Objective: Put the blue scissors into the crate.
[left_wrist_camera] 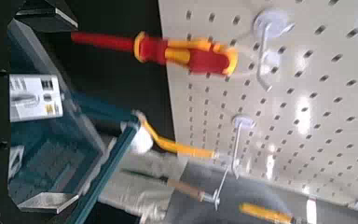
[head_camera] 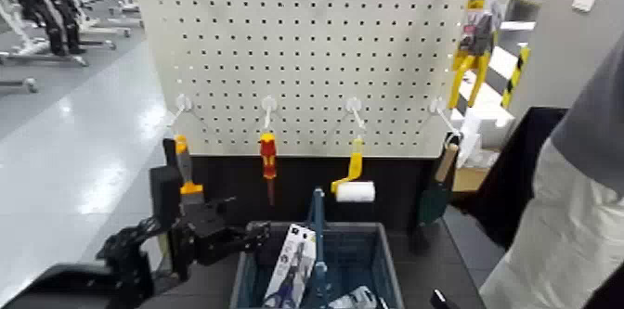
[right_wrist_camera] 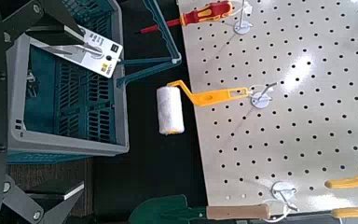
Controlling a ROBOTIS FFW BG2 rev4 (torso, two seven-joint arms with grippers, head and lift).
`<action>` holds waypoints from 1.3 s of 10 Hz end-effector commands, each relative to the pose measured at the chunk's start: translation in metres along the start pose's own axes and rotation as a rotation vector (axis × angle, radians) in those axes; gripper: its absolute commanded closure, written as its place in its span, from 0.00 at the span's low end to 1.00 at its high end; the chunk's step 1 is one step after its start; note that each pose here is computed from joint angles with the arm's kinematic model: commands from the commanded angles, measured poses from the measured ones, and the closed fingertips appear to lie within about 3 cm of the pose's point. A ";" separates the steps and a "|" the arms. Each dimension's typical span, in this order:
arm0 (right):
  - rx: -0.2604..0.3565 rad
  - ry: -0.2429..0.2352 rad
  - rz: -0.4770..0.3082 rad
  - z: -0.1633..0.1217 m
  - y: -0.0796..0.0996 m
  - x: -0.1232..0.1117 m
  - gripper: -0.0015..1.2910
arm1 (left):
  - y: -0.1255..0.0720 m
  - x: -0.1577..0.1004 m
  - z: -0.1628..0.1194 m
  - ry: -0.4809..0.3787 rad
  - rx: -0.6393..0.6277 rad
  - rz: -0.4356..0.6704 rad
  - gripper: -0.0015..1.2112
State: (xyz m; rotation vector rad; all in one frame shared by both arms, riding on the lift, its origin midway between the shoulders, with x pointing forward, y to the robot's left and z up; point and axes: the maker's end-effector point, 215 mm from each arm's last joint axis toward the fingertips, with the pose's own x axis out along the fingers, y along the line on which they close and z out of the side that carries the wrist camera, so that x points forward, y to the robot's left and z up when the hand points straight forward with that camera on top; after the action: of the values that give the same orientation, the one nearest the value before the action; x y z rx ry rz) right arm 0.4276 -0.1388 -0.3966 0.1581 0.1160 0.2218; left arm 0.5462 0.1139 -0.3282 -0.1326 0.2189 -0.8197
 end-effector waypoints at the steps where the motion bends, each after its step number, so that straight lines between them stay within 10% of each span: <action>1: -0.012 0.017 -0.026 -0.002 -0.001 -0.003 0.15 | 0.013 -0.045 -0.001 -0.071 0.084 0.230 0.00; 7: -0.028 -0.011 -0.070 0.001 -0.013 -0.012 0.14 | 0.004 -0.121 -0.091 -0.107 0.052 0.541 0.08; 13: -0.106 -0.042 -0.112 0.011 -0.017 -0.022 0.14 | -0.003 -0.146 -0.083 -0.183 0.151 0.662 0.12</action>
State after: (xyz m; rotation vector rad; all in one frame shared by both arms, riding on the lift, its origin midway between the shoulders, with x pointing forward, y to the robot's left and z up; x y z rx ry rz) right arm 0.4112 -0.1624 -0.3874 0.0590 0.0732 0.1111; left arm 0.4271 0.2220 -0.3874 0.0237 0.0266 -0.1557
